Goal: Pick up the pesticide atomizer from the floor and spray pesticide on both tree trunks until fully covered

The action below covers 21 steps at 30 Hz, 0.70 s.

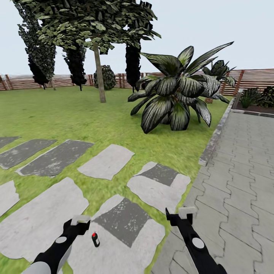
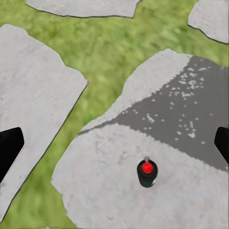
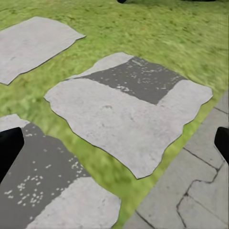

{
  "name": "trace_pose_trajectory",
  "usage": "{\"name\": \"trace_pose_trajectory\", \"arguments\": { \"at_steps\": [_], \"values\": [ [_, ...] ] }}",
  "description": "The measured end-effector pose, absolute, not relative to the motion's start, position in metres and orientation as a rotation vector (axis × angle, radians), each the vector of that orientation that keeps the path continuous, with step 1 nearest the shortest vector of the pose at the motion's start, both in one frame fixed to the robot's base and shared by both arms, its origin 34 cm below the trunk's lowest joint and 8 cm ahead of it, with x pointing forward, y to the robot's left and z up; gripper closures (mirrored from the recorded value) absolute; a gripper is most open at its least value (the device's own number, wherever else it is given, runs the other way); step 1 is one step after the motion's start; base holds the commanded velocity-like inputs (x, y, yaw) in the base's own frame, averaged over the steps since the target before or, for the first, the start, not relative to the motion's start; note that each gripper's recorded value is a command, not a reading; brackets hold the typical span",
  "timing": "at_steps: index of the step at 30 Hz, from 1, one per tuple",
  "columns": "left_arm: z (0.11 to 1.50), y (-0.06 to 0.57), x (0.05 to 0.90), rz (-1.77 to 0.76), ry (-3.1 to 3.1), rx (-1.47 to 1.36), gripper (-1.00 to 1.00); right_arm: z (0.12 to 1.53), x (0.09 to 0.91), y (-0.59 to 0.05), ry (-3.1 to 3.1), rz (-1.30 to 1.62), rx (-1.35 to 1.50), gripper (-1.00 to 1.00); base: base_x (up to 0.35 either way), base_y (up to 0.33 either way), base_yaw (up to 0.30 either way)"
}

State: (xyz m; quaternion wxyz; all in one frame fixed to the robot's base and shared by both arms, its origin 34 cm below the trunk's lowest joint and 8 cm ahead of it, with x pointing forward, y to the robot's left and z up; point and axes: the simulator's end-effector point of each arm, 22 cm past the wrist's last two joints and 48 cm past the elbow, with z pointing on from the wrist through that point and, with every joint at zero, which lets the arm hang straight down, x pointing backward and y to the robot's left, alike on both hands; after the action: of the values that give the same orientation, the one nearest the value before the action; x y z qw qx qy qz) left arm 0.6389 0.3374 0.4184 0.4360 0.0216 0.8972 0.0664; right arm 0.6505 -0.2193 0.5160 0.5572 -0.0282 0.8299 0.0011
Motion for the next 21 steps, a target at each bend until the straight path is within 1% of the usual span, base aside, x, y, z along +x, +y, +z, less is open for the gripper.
{"name": "trace_pose_trajectory", "arguments": {
  "at_steps": [5,7,11,17,21],
  "values": [
    [0.418,0.337,0.639,0.164,2.232,0.053,-1.0,0.503,0.644,-0.22,1.988,0.002,-0.069,-1.0,0.311,0.146,0.0],
    [0.418,0.337,0.639,0.164,2.232,0.053,-1.0,0.502,0.644,-0.22,1.99,0.002,-0.07,-1.0,0.159,0.062,0.0],
    [0.418,0.336,0.639,0.163,2.232,0.052,-1.0,0.502,0.643,-0.22,1.991,0.003,-0.07,-1.0,0.043,0.017,-0.043],
    [0.418,0.336,0.638,0.162,2.231,0.055,-1.0,0.502,0.643,-0.219,1.992,0.004,-0.07,-1.0,0.004,0.002,-0.206],
    [0.418,0.336,0.639,0.161,2.231,0.056,-1.0,0.502,0.644,-0.219,1.99,0.003,-0.069,-1.0,0.0,0.0,-0.034]
  ]
}}
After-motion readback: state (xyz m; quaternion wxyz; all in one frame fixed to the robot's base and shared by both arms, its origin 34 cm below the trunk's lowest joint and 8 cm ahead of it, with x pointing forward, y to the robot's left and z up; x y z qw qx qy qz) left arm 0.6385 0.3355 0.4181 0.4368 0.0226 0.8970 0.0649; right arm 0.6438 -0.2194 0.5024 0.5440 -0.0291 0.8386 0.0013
